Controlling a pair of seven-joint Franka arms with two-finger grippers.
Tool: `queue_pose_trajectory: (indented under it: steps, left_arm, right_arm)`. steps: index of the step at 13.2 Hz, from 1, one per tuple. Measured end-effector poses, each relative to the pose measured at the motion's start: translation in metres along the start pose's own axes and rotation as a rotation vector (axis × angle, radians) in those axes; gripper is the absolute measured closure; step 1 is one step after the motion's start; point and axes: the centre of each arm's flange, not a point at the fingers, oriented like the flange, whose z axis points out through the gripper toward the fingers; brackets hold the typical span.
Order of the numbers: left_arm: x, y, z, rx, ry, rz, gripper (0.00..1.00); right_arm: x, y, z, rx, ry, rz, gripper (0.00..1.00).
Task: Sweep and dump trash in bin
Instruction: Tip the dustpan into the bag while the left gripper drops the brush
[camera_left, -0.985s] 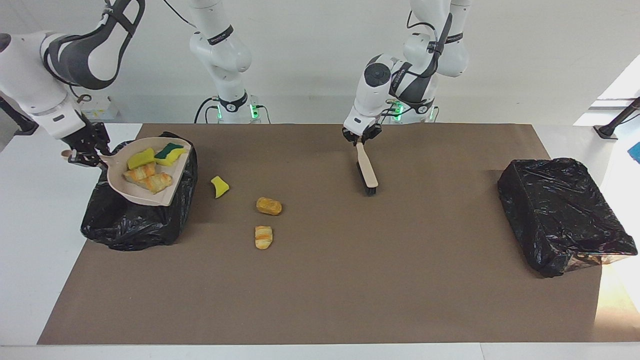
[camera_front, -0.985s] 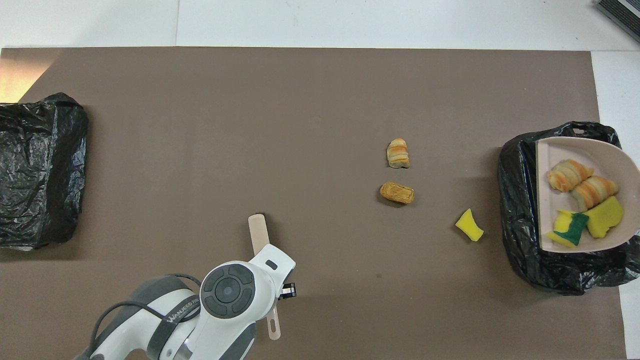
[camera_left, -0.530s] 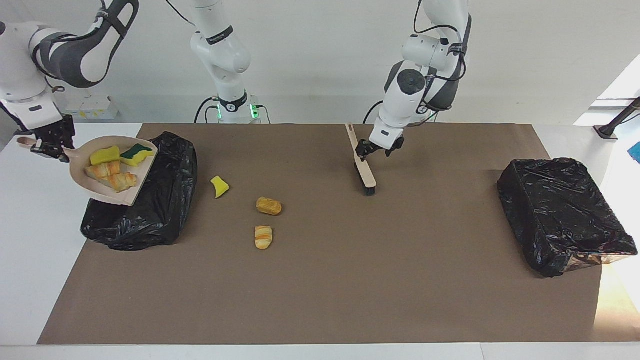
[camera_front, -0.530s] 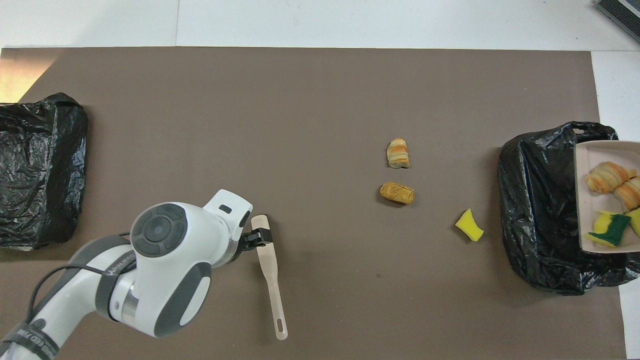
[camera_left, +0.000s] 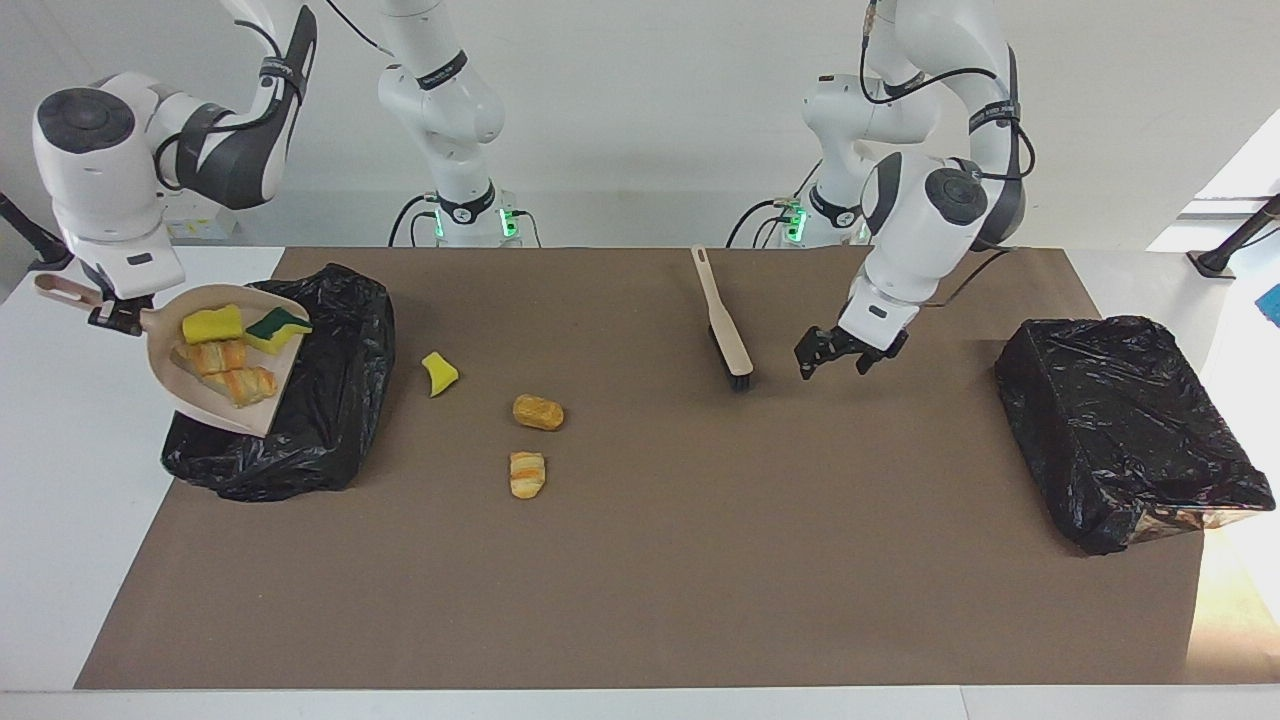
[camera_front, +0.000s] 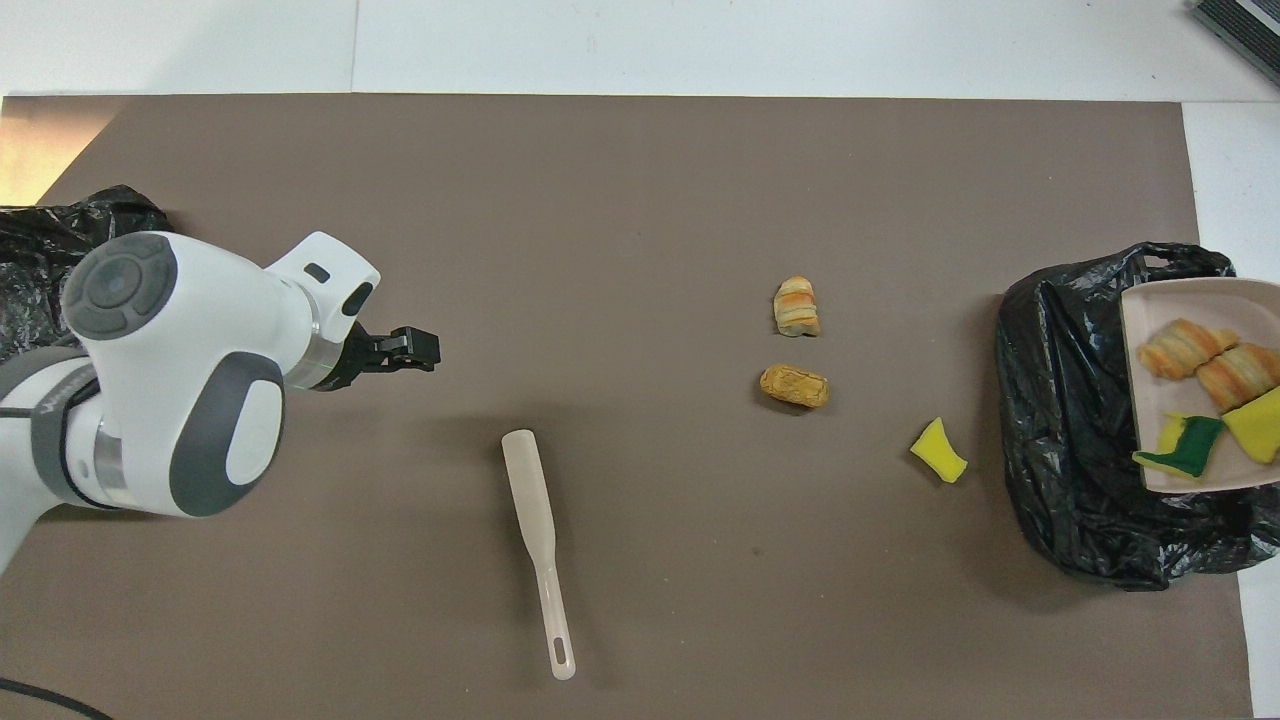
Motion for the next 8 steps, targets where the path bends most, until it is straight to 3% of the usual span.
queue_pose_trajectory:
  steps: [3,8]
  left_arm:
    - [0.022,-0.026,-0.033,0.025,0.007,0.093,0.0]
    - [0.026,-0.05,-0.119,0.068,-0.055,0.251,0.0]
  right_arm:
    - [0.029,-0.001,-0.009,0.007,-0.083,0.014,0.67]
    - [0.056,-0.014,-0.02,0.018,-0.151,0.011,0.67]
